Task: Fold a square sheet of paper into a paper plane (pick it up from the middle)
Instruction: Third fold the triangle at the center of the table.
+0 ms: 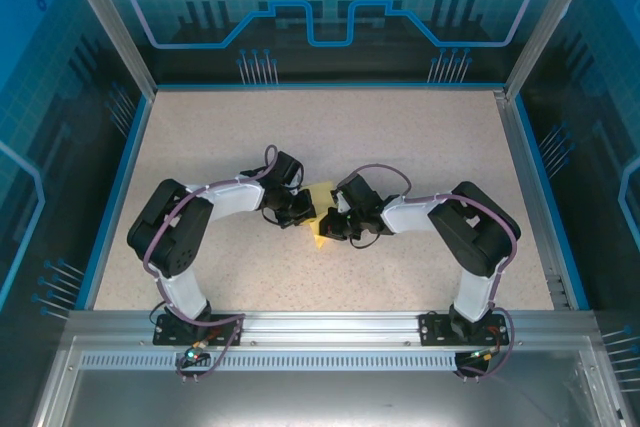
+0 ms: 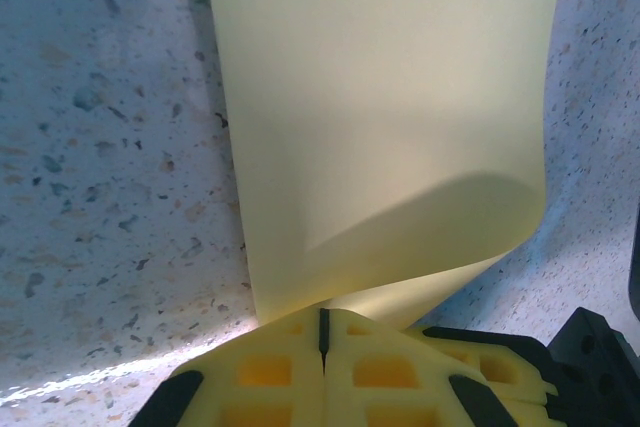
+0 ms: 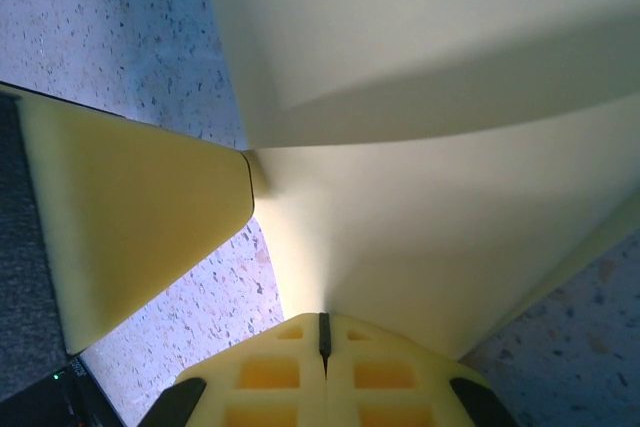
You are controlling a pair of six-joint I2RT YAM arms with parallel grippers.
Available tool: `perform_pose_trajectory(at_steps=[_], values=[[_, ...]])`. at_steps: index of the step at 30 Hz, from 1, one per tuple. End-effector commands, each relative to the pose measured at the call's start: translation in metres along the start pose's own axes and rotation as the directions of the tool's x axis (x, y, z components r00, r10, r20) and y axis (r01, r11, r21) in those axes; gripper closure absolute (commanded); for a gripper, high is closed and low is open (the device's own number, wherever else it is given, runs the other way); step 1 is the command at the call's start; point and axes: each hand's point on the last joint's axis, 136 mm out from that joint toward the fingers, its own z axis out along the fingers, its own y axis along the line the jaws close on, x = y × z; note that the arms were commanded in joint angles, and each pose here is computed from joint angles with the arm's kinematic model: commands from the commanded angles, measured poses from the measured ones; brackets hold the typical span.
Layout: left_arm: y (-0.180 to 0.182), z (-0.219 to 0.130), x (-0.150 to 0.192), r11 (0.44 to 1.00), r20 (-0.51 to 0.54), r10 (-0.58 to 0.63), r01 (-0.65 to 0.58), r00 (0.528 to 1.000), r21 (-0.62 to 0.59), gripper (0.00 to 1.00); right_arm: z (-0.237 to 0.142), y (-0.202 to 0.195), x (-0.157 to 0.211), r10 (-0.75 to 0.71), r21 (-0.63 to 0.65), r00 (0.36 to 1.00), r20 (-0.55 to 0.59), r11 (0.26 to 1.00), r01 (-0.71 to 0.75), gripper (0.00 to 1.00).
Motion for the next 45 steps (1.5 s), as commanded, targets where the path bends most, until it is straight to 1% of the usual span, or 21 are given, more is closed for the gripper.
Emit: perform_pose_trajectory(at_steps=[1, 8, 33, 39, 45], values=[[-0.008, 0.0, 0.002, 0.999, -0.017, 0.027, -0.027, 0.999, 0.025, 0.93, -0.003, -0.01, -0.007, 0.038, 0.033, 0.999, 0.023, 0.999, -0.039, 1.0], [-0.008, -0.001, 0.003, 0.999, -0.013, 0.032, -0.032, 0.999, 0.027, 0.93, -0.009, -0.005, -0.007, 0.031, 0.012, 0.999, 0.034, 0.999, -0.032, 1.0], [-0.002, 0.012, -0.002, 0.999, -0.031, 0.044, -0.044, 0.999, -0.006, 0.94, -0.009, -0.015, -0.004, 0.089, 0.049, 0.995, 0.04, 0.995, -0.091, 1.0], [0.004, 0.013, -0.002, 0.999, -0.029, 0.039, -0.04, 0.999, -0.037, 0.95, -0.012, -0.009, -0.005, 0.075, 0.026, 0.996, 0.041, 0.997, -0.076, 1.0], [0.011, 0.012, -0.001, 0.997, -0.027, 0.032, -0.034, 0.999, -0.069, 0.95, -0.025, 0.002, -0.018, 0.024, 0.016, 0.997, 0.071, 1.0, -0.025, 1.0]])
